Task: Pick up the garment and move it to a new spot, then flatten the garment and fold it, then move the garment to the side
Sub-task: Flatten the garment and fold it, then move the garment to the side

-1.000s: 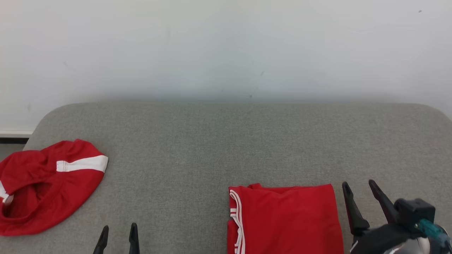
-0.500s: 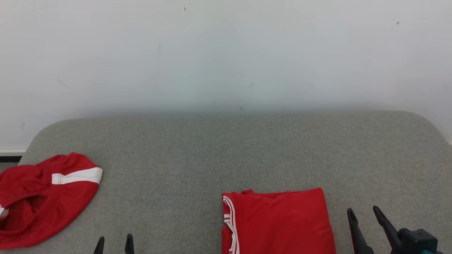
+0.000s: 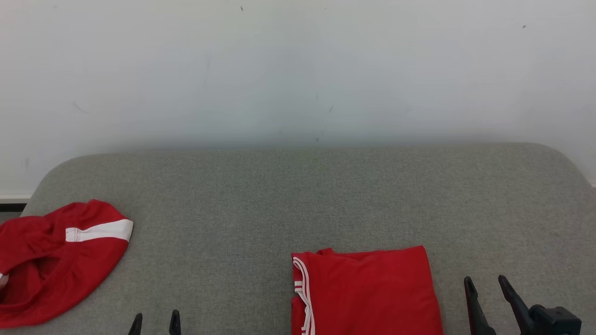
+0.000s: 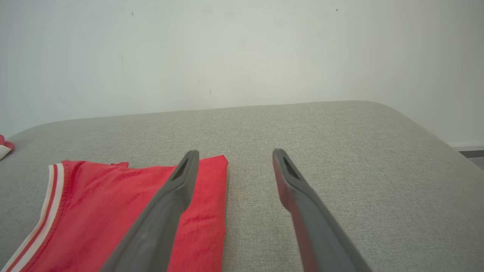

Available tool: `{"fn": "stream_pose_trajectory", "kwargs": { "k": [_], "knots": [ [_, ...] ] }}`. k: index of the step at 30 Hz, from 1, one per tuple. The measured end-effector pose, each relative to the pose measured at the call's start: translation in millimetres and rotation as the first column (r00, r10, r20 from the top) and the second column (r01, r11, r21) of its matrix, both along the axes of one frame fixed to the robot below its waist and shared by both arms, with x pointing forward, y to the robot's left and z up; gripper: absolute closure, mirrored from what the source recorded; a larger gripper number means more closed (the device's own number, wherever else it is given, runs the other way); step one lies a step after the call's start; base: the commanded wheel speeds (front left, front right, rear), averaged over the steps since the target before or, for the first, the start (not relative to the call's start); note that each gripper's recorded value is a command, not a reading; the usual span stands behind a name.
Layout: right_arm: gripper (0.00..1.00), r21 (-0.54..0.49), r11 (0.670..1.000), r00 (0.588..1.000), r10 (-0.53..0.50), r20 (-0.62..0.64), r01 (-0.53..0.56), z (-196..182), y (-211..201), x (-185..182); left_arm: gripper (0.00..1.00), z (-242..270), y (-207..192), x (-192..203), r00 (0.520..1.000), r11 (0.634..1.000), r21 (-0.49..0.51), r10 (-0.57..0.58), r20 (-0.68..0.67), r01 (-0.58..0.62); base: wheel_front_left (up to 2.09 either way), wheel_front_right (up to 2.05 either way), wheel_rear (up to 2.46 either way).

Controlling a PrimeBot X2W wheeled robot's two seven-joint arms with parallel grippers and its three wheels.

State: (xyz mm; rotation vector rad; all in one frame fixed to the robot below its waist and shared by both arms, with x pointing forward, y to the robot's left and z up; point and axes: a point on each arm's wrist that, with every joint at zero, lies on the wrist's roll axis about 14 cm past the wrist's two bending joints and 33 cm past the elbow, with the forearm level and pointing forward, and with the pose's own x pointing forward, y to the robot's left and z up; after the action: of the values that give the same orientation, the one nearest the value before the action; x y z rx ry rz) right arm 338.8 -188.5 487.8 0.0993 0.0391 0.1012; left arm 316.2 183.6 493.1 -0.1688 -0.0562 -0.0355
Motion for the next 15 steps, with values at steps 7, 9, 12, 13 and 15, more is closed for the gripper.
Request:
{"fn": "stream_pose_trajectory", "kwargs": {
  "k": [7, 9, 12, 13, 15],
  "knots": [
    [0.0, 0.002, 1.0, 1.0, -0.011, 0.003, 0.011, 0.3, -0.2, 2.2, 0.0, -1.9, -4.3, 0.2, 1.0, 1.0, -0.003, -0.012, -0.006, 0.012, 0.0, 0.0, 0.0],
    [0.0, 0.008, 1.0, 1.0, -0.011, -0.003, 0.011, -0.9, 1.3, 2.6, 0.0, -2.7, -4.0, -0.3, 1.0, 1.0, -0.003, -0.011, -0.009, 0.011, 0.0, 0.0, 0.0],
    [0.0, 0.011, 1.0, 1.0, -0.011, -0.011, 0.011, -2.9, 2.5, 2.5, 0.0, -2.8, -3.6, -0.6, 1.0, 1.0, -0.003, -0.01, -0.009, 0.01, 0.0, 0.0, 0.0],
    [0.0, 0.013, 1.0, 1.0, -0.01, -0.014, 0.01, -3.4, 3.4, 2.5, 0.0, -2.9, -3.2, -0.8, 1.0, 1.0, -0.003, -0.009, -0.009, 0.009, 0.0, 0.0, 0.0],
    [0.0, 0.012, 1.0, 1.0, -0.007, -0.021, 0.007, -4.7, 5.7, 2.7, 0.0, -3.4, -1.9, -1.1, 1.0, 1.0, -0.003, -0.005, -0.011, 0.005, 0.0, 0.0, 0.0]
  ]
}}
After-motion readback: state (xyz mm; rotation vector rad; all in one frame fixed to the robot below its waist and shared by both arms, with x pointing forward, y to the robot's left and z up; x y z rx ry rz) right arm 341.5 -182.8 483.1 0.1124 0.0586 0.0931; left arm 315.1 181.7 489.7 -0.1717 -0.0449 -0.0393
